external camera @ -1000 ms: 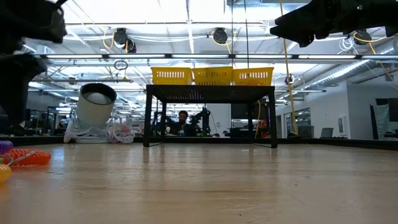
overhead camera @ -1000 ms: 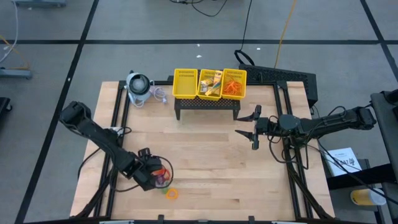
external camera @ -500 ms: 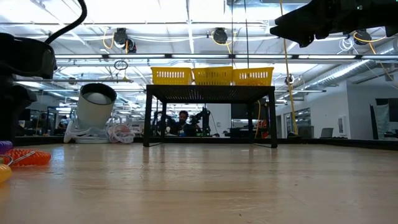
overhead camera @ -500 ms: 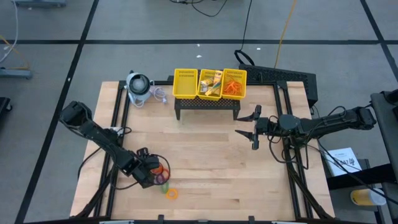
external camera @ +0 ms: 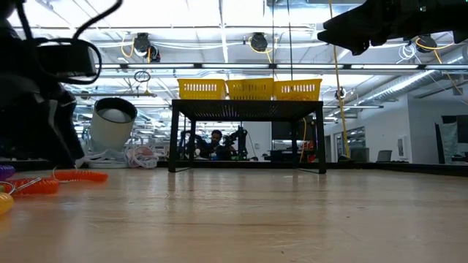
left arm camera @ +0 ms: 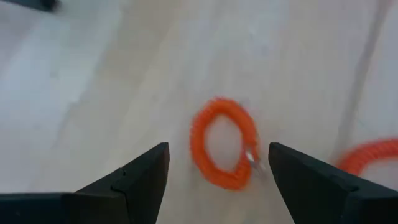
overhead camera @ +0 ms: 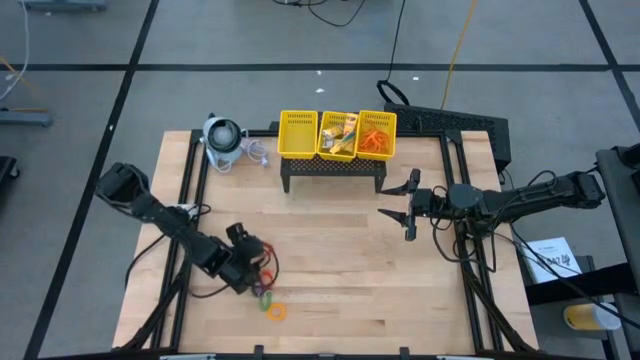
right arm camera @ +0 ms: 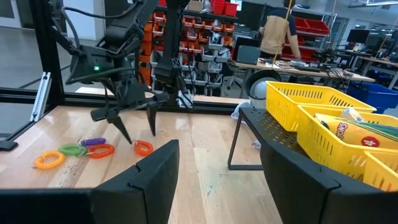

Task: Pick & Place Office Desk Supplies
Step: Put the orange spring keychain into the left yellow bin on the shelf

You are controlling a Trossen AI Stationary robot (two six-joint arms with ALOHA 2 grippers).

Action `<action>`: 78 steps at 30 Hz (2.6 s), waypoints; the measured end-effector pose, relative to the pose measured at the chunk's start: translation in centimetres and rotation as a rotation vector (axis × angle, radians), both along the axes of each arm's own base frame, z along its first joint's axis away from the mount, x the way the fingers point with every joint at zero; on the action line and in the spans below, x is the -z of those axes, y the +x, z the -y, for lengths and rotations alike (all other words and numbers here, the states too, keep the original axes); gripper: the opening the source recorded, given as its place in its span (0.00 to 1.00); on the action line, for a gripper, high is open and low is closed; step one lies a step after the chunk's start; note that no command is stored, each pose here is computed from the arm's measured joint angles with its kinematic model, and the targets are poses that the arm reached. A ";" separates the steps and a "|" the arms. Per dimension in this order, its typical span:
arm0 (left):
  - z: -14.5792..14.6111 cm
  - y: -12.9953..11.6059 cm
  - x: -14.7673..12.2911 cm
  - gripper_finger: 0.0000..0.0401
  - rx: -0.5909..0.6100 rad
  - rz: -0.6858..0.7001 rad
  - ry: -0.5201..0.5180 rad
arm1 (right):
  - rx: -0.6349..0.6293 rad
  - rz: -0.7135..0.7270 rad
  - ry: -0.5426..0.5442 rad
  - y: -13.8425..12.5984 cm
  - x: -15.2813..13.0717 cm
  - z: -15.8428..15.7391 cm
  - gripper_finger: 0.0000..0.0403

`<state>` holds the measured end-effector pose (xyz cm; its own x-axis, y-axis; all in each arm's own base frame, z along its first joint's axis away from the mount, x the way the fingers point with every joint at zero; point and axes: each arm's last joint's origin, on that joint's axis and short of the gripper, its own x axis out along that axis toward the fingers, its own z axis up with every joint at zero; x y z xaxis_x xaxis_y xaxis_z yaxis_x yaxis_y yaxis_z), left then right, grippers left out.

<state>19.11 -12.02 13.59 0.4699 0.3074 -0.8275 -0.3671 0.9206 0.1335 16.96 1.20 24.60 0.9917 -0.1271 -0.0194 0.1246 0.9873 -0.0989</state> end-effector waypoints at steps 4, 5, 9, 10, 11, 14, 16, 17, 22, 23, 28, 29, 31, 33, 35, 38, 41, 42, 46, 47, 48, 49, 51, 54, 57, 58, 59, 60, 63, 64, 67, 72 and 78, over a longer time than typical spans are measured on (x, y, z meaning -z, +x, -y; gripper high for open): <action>-0.2 1.6 -0.3 0.70 0.078 0.047 -0.048 | 0.000 0.000 0.000 0.0 0.0 0.0 0.53; -0.3 2.0 -0.5 0.70 0.099 0.080 -0.038 | 0.000 0.000 0.000 0.0 0.0 0.0 0.53; -0.9 2.9 -0.8 0.70 0.141 0.125 0.040 | 0.000 0.001 0.004 0.0 0.0 0.0 0.53; -1.1 2.9 -0.9 0.70 0.136 0.130 0.062 | 0.000 0.001 0.004 0.0 0.0 0.0 0.53; -1.2 2.8 -1.2 0.70 0.130 0.142 0.078 | 0.000 0.000 0.004 0.0 0.0 0.0 0.53; -1.5 2.1 -1.7 0.70 0.126 0.202 0.084 | 0.000 -0.002 0.004 0.0 0.0 0.0 0.53; -1.9 1.3 -1.4 0.70 0.129 0.235 0.059 | 0.000 -0.005 0.004 0.0 0.1 0.0 0.53; -2.2 0.9 -1.3 0.70 0.132 0.259 0.045 | 0.000 -0.005 0.004 0.0 0.1 0.0 0.53; -3.3 -1.4 -0.6 0.70 0.131 0.456 -0.059 | 0.000 -0.006 0.002 0.0 0.1 0.0 0.53; -3.6 -1.8 -0.4 0.70 0.130 0.492 -0.075 | 0.000 -0.007 0.002 0.0 0.1 0.0 0.53; -4.5 -3.5 -0.2 0.70 0.184 0.645 -0.159 | 0.000 -0.007 0.002 0.0 0.1 0.0 0.53; -4.6 -3.8 -0.2 0.70 0.204 0.665 -0.175 | 0.000 -0.007 0.002 0.0 0.1 0.0 0.53; -4.8 -4.2 -0.6 0.70 0.228 0.723 -0.206 | 0.000 -0.008 0.002 0.0 0.1 0.0 0.53; -4.9 -4.4 -1.4 0.70 0.231 0.785 -0.230 | 0.000 -0.008 0.001 0.0 0.1 0.0 0.53; -4.9 -4.5 -2.3 0.70 0.225 0.850 -0.265 | 0.000 -0.007 0.002 0.0 0.1 0.0 0.53; -4.9 -4.6 -3.3 0.70 0.225 0.930 -0.336 | 0.000 -0.007 0.000 0.0 0.1 0.0 0.53; -4.6 -4.6 -3.4 0.70 0.275 0.905 -0.354 | 0.000 -0.007 -0.001 0.0 0.1 0.0 0.53; -4.5 -4.5 -3.3 0.70 0.288 0.874 -0.344 | 0.000 -0.008 -0.001 0.0 0.1 0.0 0.53; -4.0 -4.1 -2.8 0.70 0.292 0.684 -0.309 | 0.000 -0.007 0.000 0.0 0.1 0.0 0.53; -3.8 -4.0 -2.7 0.70 0.290 0.635 -0.306 | 0.000 -0.008 0.000 0.0 0.1 0.0 0.53; -3.5 -3.8 -2.6 0.70 0.290 0.586 -0.305 | 0.000 -0.007 0.000 0.0 0.1 0.0 0.53; -3.3 -3.7 -2.5 0.70 0.293 0.543 -0.302 | 0.000 -0.008 -0.001 0.0 0.1 0.0 0.53; -2.9 -3.4 -2.2 0.70 0.298 0.476 -0.294 | 0.000 -0.008 -0.005 0.0 0.1 0.0 0.53; -2.3 -3.0 -1.5 0.70 0.300 0.414 -0.279 | 0.000 -0.009 -0.014 0.0 0.1 0.0 0.53; -1.9 -2.7 -0.5 0.70 0.278 0.364 -0.279 | 0.000 -0.011 -0.023 0.0 0.1 0.0 0.53; -1.9 -2.6 -0.1 0.70 0.267 0.345 -0.275 | 0.000 -0.010 -0.023 0.0 0.1 0.0 0.53; -1.8 -2.5 0.3 0.70 0.258 0.325 -0.271 | 0.000 -0.010 -0.023 0.0 0.1 0.0 0.53; -1.8 -2.5 0.6 0.70 0.246 0.310 -0.267 | 0.000 -0.010 -0.023 0.0 0.1 0.0 0.53; -1.9 -2.3 1.5 0.70 0.218 0.270 -0.257 | 0.000 -0.010 -0.023 0.0 0.1 0.0 0.53; -1.9 -2.3 1.7 0.70 0.208 0.260 -0.253 | 0.000 -0.010 -0.023 0.0 0.1 0.0 0.53; -2.1 -2.1 2.3 0.70 0.183 0.236 -0.236 | 0.000 -0.010 -0.023 0.0 0.1 0.0 0.53; -2.4 -1.9 2.9 0.70 0.157 0.213 -0.220 | 0.000 -0.010 -0.023 0.0 0.1 0.0 0.53; -2.5 -1.8 3.3 0.70 0.151 0.197 -0.216 | 0.000 -0.010 -0.023 0.0 0.1 0.0 0.53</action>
